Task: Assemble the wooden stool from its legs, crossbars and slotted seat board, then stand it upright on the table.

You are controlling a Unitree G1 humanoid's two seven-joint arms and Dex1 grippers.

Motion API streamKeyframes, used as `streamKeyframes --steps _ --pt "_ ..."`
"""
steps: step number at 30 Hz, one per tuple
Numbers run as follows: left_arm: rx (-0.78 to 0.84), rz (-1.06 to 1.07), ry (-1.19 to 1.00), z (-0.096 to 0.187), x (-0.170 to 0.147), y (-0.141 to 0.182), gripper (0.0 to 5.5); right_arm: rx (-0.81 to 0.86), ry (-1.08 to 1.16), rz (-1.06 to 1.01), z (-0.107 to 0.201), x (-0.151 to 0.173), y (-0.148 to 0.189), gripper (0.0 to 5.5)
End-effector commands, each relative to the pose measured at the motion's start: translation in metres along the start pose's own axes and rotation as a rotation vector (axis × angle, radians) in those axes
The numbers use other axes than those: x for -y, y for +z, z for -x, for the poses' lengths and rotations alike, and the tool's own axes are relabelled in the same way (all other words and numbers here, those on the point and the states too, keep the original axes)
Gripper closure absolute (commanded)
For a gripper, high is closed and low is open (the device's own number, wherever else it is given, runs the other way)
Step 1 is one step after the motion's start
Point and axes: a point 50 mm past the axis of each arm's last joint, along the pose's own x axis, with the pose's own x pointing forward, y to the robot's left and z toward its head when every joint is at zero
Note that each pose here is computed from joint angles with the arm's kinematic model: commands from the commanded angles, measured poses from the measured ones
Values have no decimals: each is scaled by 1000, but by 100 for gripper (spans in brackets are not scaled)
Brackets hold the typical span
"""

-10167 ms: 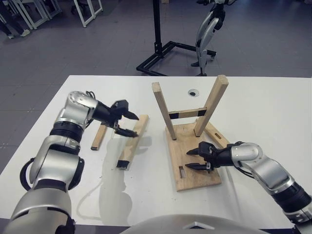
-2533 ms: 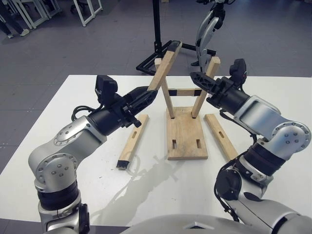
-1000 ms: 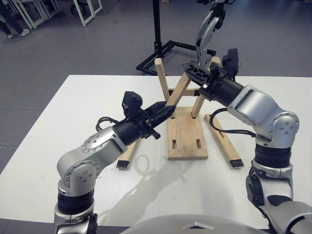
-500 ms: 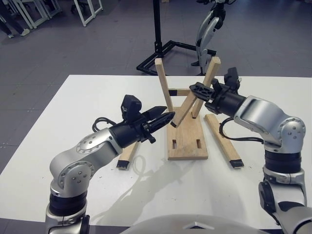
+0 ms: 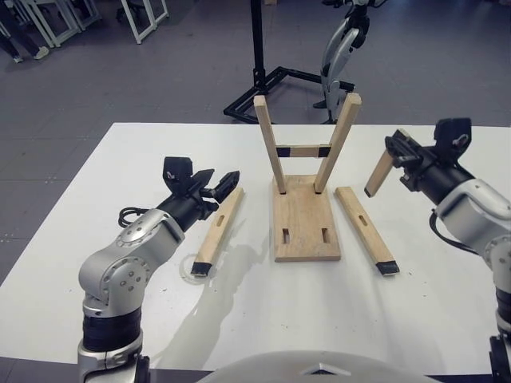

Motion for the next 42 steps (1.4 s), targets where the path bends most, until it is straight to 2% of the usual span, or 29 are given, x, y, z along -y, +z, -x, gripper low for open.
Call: streamKeyframes --steps 1,5,11,22,25,29,32,36,42 --pt "1 -10 42 -3 -2 -1 194 -14 -44 5 0 10 -25 509" --pt "6 -17 49 -5 -3 1 194 -40 -54 16 -3 14 -45 509" --pt "3 -22 43 -8 -2 0 194 -56 -16 18 -9 7 -57 509" --pt "-1 -37 46 -7 -5 0 194 -138 -1 57 4 11 -84 509" --pt "-2 -38 46 -9 -4 0 194 -165 -27 90 11 16 -115 509" --pt "-18 -36 30 -12 0 -3 194 -290 -149 24 42 26 -194 509" --pt "-30 -35 21 -12 3 -6 194 -293 -169 1 50 22 -212 509" --pt "-38 -37 9 -13 5 -7 194 -238 -144 17 32 16 -201 509" --pt "-37 -27 17 -13 6 -9 194 77 -220 100 -15 23 -111 509"
